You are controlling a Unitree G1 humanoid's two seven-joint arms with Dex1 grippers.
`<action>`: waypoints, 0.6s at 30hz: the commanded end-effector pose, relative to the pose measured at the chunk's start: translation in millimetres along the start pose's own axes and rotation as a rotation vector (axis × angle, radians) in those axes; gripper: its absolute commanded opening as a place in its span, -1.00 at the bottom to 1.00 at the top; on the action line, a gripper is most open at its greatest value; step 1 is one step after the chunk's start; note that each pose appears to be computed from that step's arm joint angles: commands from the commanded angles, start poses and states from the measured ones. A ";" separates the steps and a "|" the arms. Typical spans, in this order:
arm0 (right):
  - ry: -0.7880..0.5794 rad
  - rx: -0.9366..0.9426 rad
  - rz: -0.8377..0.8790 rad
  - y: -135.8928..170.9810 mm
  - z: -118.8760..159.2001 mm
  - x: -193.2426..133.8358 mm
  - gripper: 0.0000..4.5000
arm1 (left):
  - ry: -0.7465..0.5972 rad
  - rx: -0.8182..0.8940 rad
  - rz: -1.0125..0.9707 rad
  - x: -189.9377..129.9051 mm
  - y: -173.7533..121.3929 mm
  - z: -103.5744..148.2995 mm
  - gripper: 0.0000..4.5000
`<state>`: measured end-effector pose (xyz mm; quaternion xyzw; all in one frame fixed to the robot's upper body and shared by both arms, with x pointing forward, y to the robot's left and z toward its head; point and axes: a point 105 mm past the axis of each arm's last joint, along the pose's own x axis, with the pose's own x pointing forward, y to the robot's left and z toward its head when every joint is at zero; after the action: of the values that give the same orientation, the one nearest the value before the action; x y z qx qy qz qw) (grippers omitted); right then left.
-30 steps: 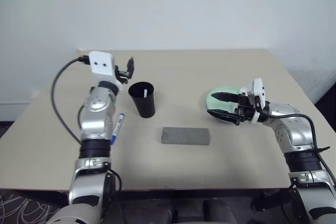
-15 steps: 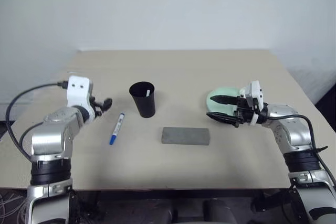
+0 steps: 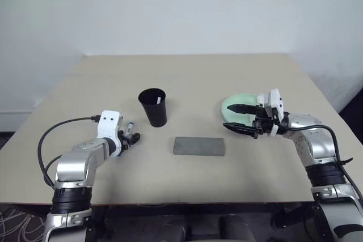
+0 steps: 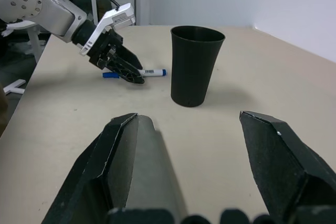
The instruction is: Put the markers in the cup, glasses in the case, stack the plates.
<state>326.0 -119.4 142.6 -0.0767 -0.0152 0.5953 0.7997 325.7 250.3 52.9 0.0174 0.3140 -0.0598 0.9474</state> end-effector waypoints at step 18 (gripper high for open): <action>-0.015 -0.048 -0.018 -3.1 7.9 -1.2 0.48 | -0.075 0.067 0.047 3.8 8.3 22.4 -0.94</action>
<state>325.9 -120.1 140.3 -0.0812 -0.0137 0.5923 0.8015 334.9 253.7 50.7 0.0398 0.3071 -0.0532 0.9494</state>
